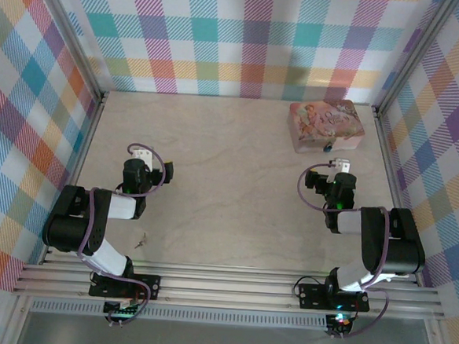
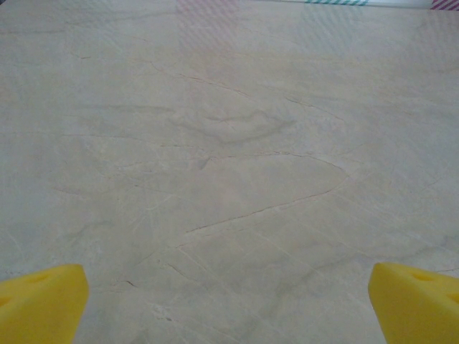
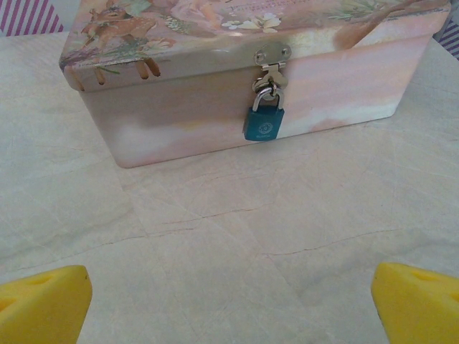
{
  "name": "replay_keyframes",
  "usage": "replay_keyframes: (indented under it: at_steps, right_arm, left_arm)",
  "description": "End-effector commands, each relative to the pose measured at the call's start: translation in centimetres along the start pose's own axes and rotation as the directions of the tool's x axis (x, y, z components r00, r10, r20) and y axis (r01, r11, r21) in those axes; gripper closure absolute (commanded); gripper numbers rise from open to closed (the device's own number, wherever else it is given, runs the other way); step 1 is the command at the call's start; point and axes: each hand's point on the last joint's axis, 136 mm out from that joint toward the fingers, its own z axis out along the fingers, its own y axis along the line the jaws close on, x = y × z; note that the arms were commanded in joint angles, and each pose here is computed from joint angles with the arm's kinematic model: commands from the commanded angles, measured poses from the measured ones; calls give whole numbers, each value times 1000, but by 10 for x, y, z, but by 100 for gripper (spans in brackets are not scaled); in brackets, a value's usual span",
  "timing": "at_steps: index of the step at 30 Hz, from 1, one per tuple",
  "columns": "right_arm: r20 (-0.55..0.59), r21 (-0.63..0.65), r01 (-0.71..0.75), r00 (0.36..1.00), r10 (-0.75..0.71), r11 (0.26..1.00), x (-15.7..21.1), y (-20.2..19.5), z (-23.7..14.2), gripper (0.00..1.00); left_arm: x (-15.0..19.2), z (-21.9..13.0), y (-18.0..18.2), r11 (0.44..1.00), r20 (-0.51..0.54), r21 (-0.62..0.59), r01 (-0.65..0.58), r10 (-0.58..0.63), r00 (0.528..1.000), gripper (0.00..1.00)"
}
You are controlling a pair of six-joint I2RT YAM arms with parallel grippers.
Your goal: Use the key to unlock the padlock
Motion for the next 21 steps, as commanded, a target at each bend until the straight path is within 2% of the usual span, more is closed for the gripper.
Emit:
replay_keyframes:
  at_steps: [1,9,12,14,17,21]
  right_arm:
    - [35,-11,0,999,0,1000,-12,2,1,0]
    - [14,-31,14,1000,-14,999,-23,7,-1,0]
    - [-91,9,-13,996,14,1000,-32,2,-3,0]
    - [-172,41,-50,983,56,998,-40,0,-1,0]
    - [-316,53,-84,944,96,995,-56,5,8,6]
    - [-408,22,-134,903,131,991,-83,23,32,10]
  left_arm:
    - [0,1,1,1000,-4,5,11,-10,1000,0]
    - [-1,1,1,1000,-4,9,12,-12,1000,0]
    - [-5,1,0,1000,-16,7,13,-13,1000,0]
    - [-11,0,8,999,-34,-42,32,-33,999,0]
    - [-22,-4,18,991,-107,-118,61,-73,991,0]
    - [-39,-13,1,989,-170,-44,144,-149,974,0]
